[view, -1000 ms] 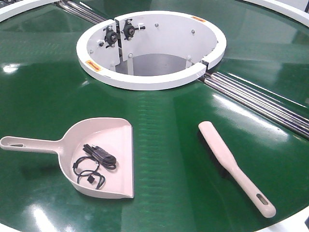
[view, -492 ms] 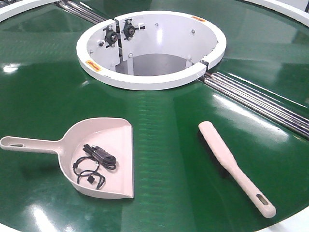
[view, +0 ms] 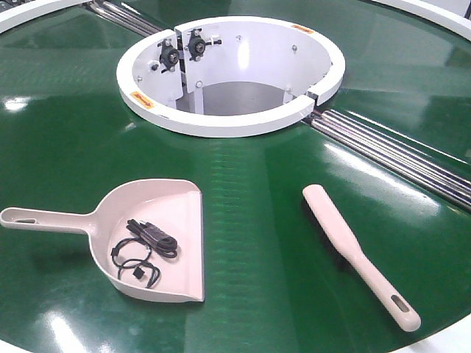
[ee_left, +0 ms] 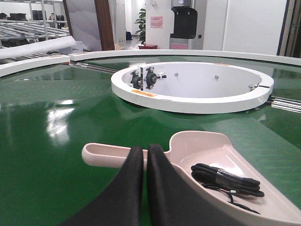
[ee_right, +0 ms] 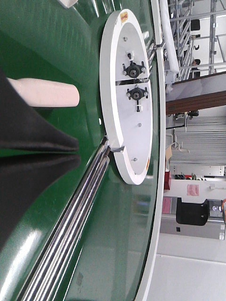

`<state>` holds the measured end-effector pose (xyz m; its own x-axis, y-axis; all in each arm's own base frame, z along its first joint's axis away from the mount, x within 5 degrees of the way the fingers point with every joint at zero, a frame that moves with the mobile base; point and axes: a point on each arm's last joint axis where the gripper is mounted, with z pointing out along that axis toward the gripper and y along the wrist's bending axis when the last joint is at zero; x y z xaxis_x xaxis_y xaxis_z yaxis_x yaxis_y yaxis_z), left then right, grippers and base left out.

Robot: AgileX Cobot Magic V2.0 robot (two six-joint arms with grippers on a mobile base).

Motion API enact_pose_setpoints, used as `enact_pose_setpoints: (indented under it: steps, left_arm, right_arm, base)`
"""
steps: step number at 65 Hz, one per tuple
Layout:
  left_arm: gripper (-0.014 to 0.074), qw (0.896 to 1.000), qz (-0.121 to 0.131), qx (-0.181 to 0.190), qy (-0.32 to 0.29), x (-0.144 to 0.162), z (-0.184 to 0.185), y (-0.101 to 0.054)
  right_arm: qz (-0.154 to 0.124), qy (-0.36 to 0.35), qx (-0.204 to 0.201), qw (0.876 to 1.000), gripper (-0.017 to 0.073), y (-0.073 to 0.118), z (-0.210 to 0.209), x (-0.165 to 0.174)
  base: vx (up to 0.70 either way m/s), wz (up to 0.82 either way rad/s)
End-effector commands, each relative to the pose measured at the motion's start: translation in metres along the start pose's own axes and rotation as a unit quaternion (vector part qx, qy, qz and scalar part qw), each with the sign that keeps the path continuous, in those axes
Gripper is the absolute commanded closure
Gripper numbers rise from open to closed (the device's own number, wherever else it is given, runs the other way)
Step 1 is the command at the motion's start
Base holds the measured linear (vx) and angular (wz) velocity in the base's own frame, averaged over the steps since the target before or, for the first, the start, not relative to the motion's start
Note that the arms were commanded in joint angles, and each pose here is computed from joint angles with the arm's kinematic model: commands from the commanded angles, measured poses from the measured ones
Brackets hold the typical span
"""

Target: Clean and inspect green conveyor with broom and dustpan

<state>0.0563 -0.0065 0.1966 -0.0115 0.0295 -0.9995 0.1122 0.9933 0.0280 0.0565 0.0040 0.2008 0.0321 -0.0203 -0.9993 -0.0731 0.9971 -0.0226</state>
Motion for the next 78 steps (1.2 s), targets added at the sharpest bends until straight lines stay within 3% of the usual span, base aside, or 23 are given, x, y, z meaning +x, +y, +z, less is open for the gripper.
enact_pose_setpoints:
  steps: [1, 78]
  left_arm:
    - [0.0599, 0.999, -0.01, -0.005, -0.039, -0.0042, -0.0009, 0.0007]
    - [0.0599, 0.999, -0.01, -0.005, -0.039, -0.0042, -0.0009, 0.0007]
  right_arm:
    - [0.002, -0.038, 0.0, 0.999, 0.0568, 0.0001, -0.0009, -0.0056]
    - [0.002, -0.036, 0.001, 0.999, 0.0568, 0.0001, -0.0008, -0.0053]
  base:
    - [0.0, 0.0]
    - [0.0, 0.0]
